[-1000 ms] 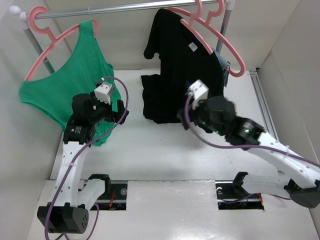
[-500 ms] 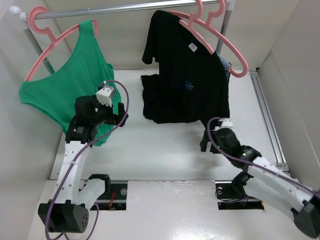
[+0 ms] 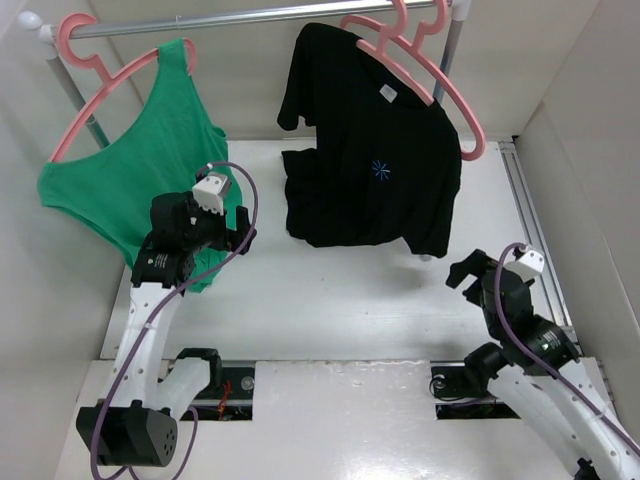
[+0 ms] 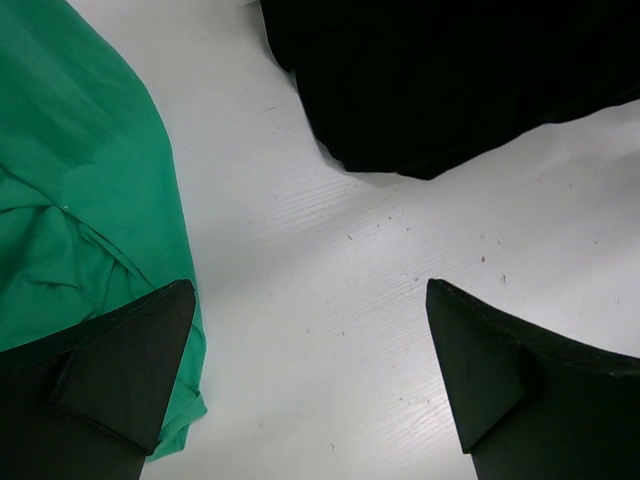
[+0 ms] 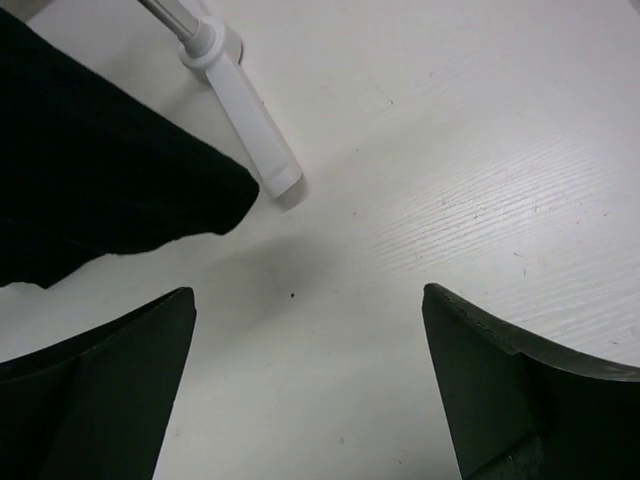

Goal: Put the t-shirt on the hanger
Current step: Hang the hanger with tshirt onto the clothesline

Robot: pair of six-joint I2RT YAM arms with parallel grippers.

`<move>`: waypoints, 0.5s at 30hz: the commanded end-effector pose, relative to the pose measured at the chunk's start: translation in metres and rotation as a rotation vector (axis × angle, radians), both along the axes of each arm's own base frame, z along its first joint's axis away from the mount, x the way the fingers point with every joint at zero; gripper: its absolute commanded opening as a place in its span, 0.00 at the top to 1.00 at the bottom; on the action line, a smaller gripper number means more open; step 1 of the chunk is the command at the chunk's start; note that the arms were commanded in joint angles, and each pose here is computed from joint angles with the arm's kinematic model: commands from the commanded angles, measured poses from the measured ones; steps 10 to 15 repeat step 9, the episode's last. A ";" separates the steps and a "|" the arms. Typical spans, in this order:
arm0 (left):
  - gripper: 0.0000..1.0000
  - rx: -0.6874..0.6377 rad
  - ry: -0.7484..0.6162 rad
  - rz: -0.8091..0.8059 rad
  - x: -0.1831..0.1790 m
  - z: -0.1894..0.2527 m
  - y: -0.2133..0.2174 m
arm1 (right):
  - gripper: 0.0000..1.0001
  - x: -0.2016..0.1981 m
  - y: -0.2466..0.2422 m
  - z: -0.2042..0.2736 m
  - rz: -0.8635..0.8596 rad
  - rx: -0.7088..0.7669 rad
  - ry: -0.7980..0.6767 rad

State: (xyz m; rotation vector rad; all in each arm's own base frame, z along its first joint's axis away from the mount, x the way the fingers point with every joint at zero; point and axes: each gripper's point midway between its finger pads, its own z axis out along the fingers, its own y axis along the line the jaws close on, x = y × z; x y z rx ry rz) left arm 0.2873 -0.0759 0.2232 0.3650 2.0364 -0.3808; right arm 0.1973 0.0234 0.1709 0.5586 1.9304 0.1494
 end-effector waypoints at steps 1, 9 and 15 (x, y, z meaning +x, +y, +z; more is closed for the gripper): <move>0.00 -0.002 -0.048 0.013 0.002 0.009 0.003 | 0.01 -0.002 -0.011 0.022 -0.054 0.008 -0.047; 0.00 -0.009 -0.044 0.017 0.004 0.010 0.002 | 0.01 0.003 -0.010 0.032 -0.063 0.003 -0.048; 0.00 -0.009 -0.044 0.017 0.004 0.010 0.002 | 0.01 0.003 -0.010 0.032 -0.063 0.003 -0.048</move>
